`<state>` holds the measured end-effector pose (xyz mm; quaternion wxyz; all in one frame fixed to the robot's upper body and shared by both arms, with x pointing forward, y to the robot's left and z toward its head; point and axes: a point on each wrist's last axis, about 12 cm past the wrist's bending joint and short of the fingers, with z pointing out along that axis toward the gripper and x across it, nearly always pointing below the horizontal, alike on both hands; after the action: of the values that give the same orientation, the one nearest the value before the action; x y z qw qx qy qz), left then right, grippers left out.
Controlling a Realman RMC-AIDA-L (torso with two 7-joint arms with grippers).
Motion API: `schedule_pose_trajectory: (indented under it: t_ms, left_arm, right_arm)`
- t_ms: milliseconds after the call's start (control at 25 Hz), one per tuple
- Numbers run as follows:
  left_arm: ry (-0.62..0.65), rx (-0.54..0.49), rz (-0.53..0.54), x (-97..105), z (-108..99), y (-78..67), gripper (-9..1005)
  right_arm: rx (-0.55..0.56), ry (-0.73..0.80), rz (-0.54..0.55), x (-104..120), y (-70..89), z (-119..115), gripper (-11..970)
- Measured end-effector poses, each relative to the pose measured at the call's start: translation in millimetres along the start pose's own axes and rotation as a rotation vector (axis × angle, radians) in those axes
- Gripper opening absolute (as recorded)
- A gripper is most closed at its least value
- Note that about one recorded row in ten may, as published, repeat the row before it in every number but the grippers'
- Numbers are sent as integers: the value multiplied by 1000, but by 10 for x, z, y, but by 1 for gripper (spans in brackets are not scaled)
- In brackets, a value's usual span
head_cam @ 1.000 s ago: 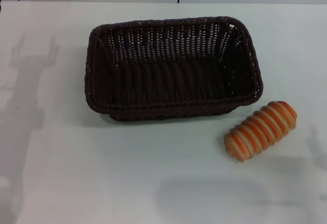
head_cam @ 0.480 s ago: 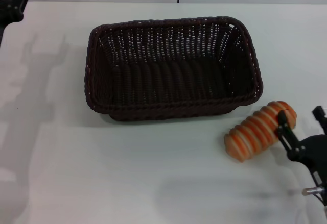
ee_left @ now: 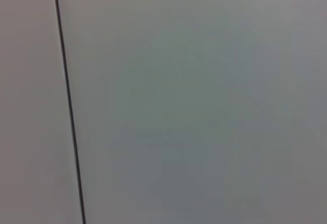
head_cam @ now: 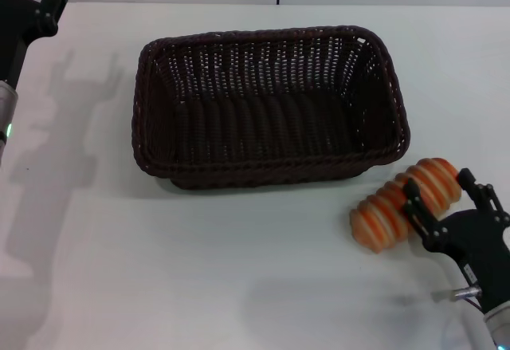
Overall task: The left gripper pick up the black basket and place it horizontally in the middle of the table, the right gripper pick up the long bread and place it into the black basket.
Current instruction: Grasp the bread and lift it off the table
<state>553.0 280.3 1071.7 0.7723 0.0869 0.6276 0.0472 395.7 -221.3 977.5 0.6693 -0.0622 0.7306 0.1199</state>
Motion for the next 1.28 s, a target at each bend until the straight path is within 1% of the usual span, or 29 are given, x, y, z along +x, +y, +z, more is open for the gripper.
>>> schedule_pose_trajectory:
  t_ms: [360, 680, 840, 960, 1240, 1280]
  left_arm:
    - [7, 9, 2, 8, 1, -13, 790]
    - [7, 11, 11, 7, 3, -10, 789]
    - [7, 14, 12, 7, 2, -14, 789]
    - [6, 18, 15, 6, 2, -20, 789]
    - [5, 22, 19, 5, 2, -21, 788]
    - [5, 22, 20, 5, 1, -20, 788]
  right_arm:
    - [-34, 46, -6, 36, 29, 81, 758]
    - [-27, 75, 2, 66, 17, 93, 742]
    - [-11, 84, 25, 63, 28, 113, 734]
    - [-2, 63, 41, 38, 54, 80, 728]
    - [24, 38, 24, 22, 38, 19, 714]
    - [26, 36, 23, 22, 35, 14, 675]
